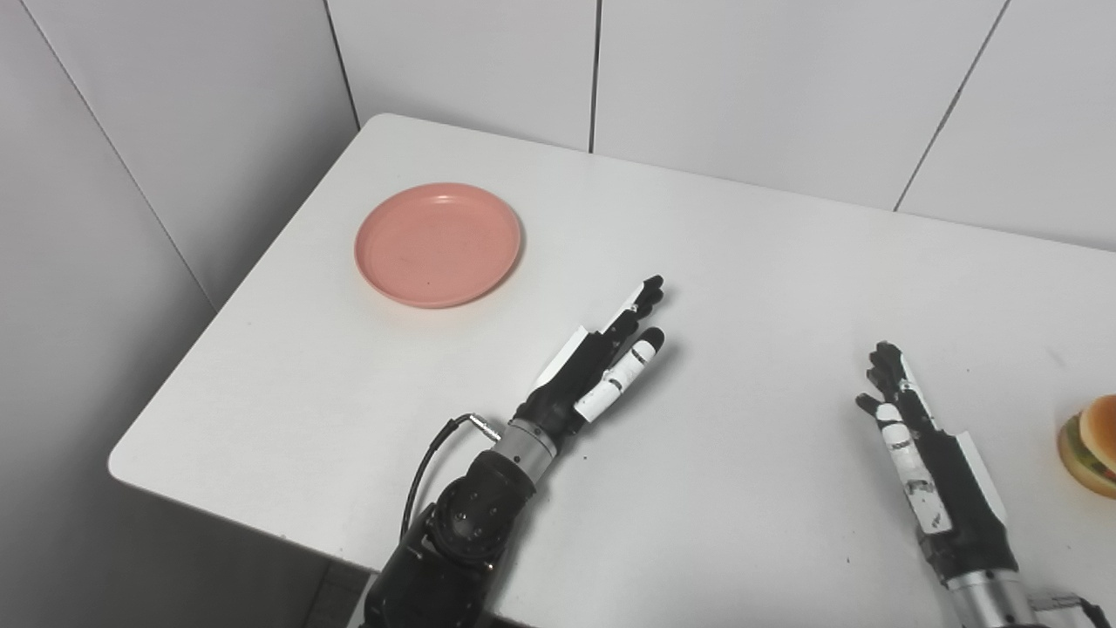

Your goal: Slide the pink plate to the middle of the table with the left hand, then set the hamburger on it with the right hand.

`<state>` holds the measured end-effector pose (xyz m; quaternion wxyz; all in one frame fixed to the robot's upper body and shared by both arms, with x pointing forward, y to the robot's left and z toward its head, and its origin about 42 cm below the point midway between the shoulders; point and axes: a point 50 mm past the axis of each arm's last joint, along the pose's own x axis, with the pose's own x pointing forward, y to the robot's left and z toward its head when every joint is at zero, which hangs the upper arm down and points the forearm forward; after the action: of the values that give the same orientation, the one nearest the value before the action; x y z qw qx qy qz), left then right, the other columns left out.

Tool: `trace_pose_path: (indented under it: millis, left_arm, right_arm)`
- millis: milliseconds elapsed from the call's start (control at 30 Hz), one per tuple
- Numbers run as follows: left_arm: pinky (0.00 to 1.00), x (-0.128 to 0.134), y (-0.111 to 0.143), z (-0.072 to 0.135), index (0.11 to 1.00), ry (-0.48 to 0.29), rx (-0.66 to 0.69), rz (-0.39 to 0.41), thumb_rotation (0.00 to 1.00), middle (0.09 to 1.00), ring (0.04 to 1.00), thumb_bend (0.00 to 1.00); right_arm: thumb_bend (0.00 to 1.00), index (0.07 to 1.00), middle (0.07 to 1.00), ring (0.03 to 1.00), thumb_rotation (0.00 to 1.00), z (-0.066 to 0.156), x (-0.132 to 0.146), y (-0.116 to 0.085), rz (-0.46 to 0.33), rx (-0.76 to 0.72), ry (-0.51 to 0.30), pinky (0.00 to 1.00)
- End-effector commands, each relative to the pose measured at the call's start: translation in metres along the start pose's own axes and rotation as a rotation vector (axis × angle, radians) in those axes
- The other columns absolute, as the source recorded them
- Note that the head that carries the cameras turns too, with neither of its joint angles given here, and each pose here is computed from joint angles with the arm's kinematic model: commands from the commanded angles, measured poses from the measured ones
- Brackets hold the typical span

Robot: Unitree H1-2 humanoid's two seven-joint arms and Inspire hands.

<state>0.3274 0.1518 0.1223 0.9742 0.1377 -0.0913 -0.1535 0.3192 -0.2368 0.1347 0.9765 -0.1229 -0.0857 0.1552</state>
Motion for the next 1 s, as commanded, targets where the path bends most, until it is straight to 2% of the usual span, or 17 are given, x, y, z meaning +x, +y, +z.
trace_pose_path:
  millis: [0, 600, 867, 967]
  left_arm:
    - [0.99, -0.025, -0.030, -0.036, 1.000, 0.129, -0.039, -0.029, 1.00, 1.000, 1.000, 0.42]
    - [0.99, -0.023, -0.024, -0.041, 1.000, 0.134, -0.052, -0.015, 1.00, 1.000, 1.000, 0.44]
    - [1.00, -0.018, -0.020, -0.031, 1.000, 0.154, -0.155, -0.007, 1.00, 1.000, 1.000, 0.45]
    - [1.00, -0.014, -0.017, -0.021, 1.000, 0.140, -0.172, -0.009, 1.00, 1.000, 1.000, 0.42]
  right_arm:
    - [0.03, 1.000, 1.000, 1.000, 1.00, -0.004, -0.004, -0.007, -0.009, -0.003, 0.003, 1.00]
    - [0.00, 1.000, 1.000, 1.000, 1.00, 0.007, 0.000, 0.000, -0.010, -0.023, -0.005, 1.00]
    - [0.00, 1.000, 1.000, 1.000, 1.00, 0.010, 0.000, 0.003, -0.017, -0.023, -0.007, 1.00]
    - [0.00, 1.000, 1.000, 1.000, 1.00, 0.012, 0.001, 0.004, -0.014, -0.017, 0.002, 1.00]
